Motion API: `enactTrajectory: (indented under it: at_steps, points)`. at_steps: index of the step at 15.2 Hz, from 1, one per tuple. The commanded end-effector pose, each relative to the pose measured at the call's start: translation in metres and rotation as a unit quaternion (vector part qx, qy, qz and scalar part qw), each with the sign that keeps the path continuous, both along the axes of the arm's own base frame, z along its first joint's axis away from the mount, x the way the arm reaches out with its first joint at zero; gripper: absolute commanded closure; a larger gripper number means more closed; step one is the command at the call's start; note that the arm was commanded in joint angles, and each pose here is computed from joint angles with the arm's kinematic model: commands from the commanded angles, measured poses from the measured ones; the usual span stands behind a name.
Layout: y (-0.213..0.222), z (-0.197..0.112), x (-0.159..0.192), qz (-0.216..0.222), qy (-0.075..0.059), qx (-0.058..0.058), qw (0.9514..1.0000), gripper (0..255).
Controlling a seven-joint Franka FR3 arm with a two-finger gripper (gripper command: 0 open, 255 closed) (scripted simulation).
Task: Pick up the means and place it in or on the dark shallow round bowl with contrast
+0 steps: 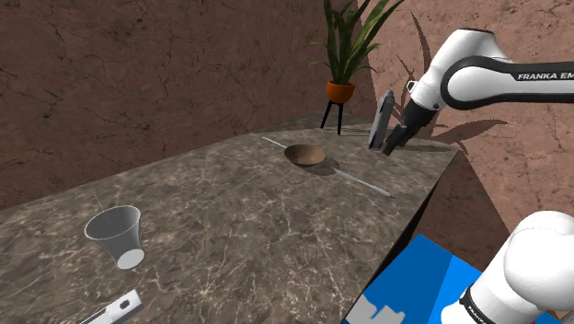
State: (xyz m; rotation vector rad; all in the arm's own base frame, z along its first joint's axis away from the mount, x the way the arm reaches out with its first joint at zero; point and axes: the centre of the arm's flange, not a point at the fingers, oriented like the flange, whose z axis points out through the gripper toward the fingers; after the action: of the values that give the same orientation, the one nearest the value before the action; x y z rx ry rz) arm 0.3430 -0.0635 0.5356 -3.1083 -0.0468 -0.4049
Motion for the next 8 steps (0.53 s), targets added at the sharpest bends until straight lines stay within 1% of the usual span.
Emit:
enactTrajectory:
  at_steps: [1,8]
  points:
    - [-0.012,-0.024,0.01,0.007,-0.007,0.001,1.0,0]
    - [-0.043,-0.104,0.046,0.029,-0.025,0.004,0.9993,0]
